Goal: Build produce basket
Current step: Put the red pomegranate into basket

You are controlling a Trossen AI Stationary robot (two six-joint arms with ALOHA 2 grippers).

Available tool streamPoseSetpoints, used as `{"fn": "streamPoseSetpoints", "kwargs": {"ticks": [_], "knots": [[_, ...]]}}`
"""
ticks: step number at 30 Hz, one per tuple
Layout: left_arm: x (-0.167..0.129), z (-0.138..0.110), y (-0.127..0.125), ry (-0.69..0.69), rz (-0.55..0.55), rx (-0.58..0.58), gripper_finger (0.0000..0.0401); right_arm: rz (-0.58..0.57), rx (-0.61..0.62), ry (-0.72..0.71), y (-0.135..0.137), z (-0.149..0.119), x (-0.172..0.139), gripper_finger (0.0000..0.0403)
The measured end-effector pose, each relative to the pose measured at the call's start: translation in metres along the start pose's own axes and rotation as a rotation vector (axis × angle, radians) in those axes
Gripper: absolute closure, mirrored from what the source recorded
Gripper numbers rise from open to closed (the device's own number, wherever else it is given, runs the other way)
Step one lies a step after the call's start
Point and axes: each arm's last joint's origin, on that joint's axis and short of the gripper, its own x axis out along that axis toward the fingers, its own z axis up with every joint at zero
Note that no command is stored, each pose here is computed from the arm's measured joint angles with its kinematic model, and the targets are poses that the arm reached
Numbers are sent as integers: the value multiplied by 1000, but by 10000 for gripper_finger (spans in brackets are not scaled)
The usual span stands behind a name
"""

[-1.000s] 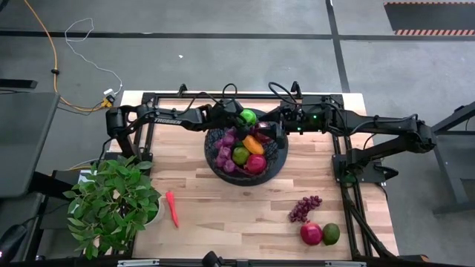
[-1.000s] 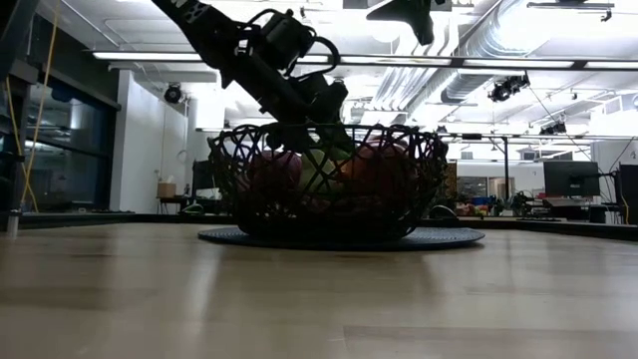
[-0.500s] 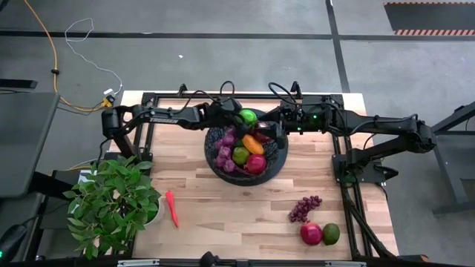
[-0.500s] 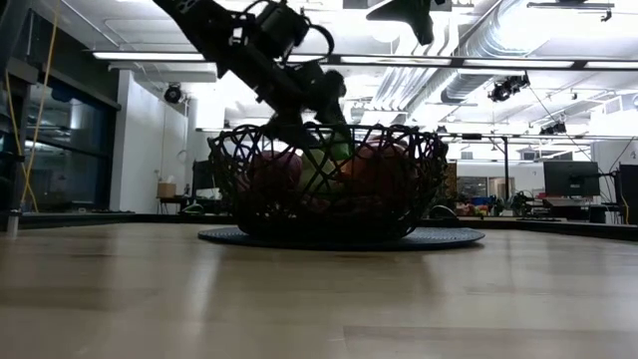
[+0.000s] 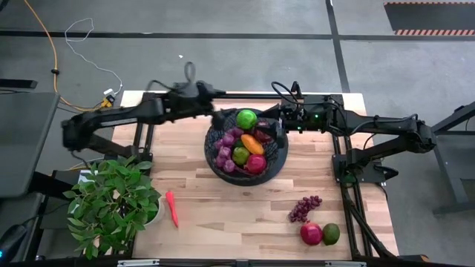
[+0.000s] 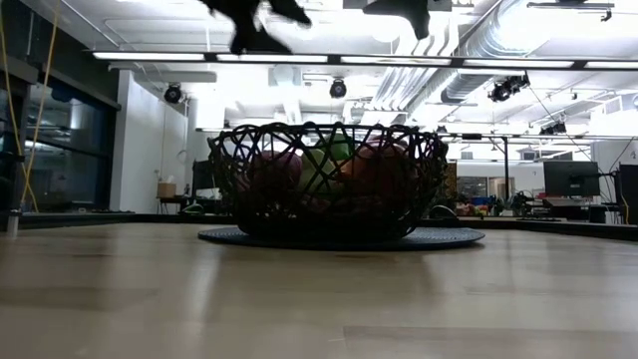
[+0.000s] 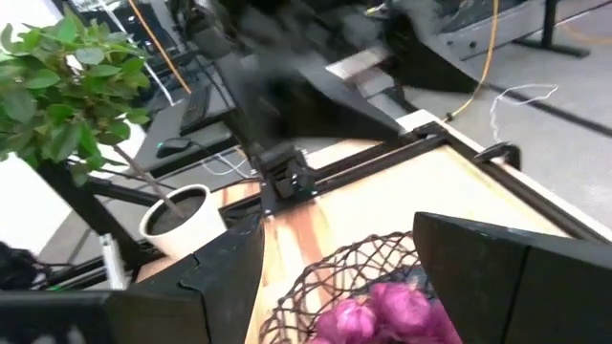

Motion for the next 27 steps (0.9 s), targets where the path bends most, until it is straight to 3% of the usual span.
{"fn": "streamPoseSetpoints", "kwargs": {"ticks": [5, 9, 12, 20, 27], "knots": [[-58, 25, -4, -135, -136, -142, 13, 5, -20, -33, 1, 3, 0, 156], [-94, 28, -14, -253, -280, -113, 13, 8, -23, -43, 1, 4, 0, 156], [-105, 14, -21, -306, -351, -105, 13, 11, -28, -42, 1, 4, 0, 156], [-106, -40, -24, -351, -328, -159, 13, 13, -28, -41, 1, 4, 0, 156], [-101, -53, -25, -332, -255, -33, 13, 15, -46, -40, 1, 4, 0, 156]]}}
